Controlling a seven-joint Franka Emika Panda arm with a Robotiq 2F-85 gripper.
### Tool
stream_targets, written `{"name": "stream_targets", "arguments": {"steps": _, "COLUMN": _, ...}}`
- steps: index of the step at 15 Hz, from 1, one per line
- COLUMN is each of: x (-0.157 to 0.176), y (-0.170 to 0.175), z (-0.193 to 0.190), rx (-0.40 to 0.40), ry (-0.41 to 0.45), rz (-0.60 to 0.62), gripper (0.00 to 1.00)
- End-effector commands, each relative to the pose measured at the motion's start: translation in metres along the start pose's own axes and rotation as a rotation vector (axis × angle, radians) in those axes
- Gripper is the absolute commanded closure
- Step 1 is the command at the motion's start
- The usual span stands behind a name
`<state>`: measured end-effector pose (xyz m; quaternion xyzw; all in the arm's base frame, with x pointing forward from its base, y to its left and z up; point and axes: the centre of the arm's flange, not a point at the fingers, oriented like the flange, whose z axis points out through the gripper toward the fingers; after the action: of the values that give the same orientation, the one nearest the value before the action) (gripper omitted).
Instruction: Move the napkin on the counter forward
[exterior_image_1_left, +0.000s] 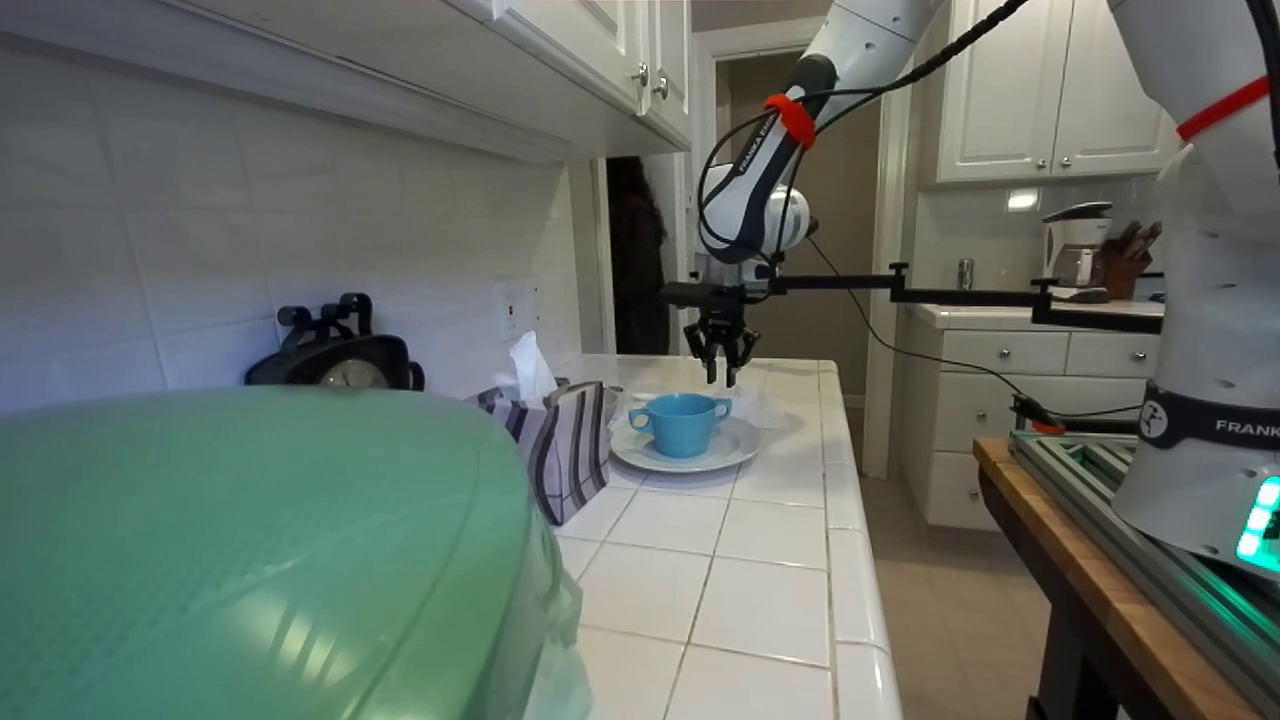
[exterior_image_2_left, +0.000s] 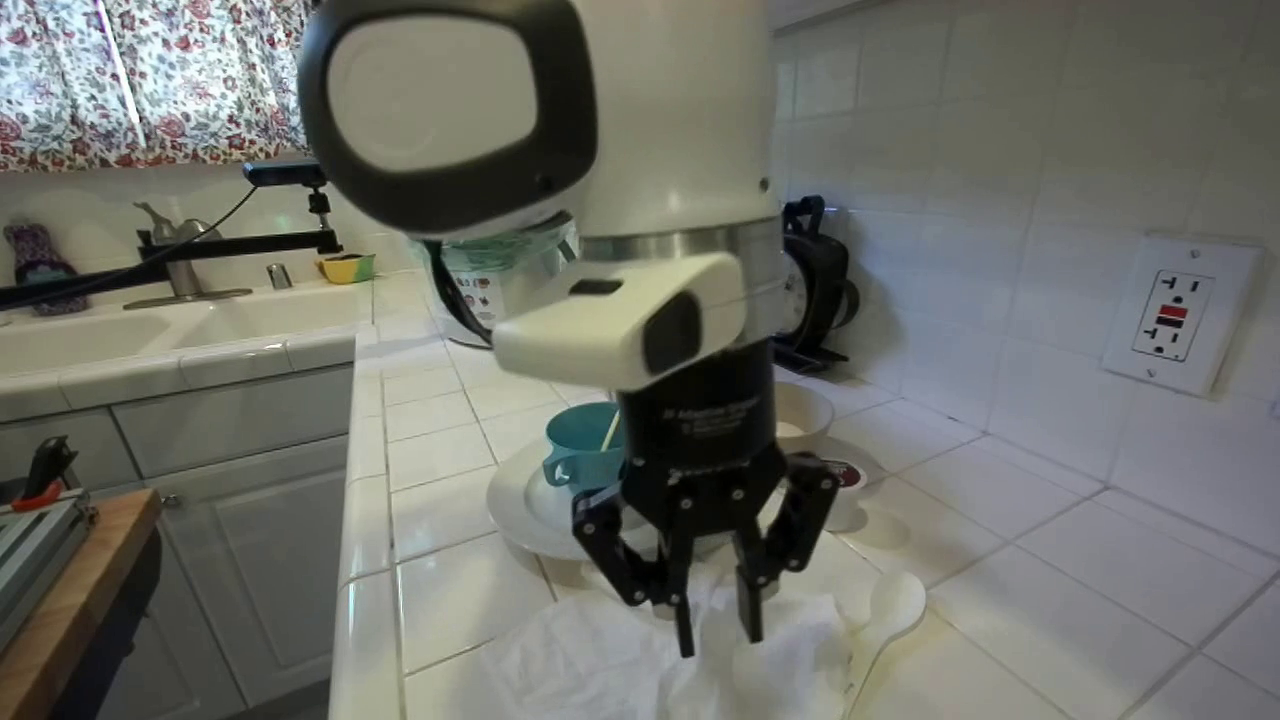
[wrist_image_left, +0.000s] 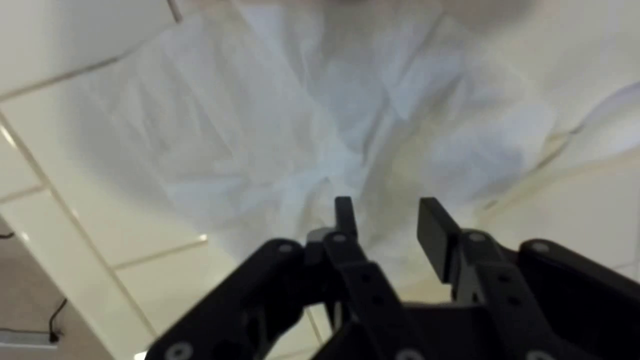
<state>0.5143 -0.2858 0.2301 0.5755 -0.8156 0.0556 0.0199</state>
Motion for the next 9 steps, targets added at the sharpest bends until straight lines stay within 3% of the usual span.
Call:
{"name": "stream_targets", "arguments": {"steps": 1, "x": 0.027, "y": -0.037, "z": -0.033, "rx": -0.043, "ry": -0.010, "rz": -0.184, "gripper": 0.30}}
{"name": "stream_targets", "arguments": {"steps": 5, "x": 0.034, "y": -0.053, "z": -0.041, "rx": -0.059, "ry": -0.053, "rz": -0.371, "gripper": 0.00}}
{"name": "stream_targets", "arguments": {"steps": 9, "x": 0.026, "y": -0.047, "z": -0.022, "rx": -0.102, "ry": -0.073, "rz": -0.576, "gripper": 0.00}}
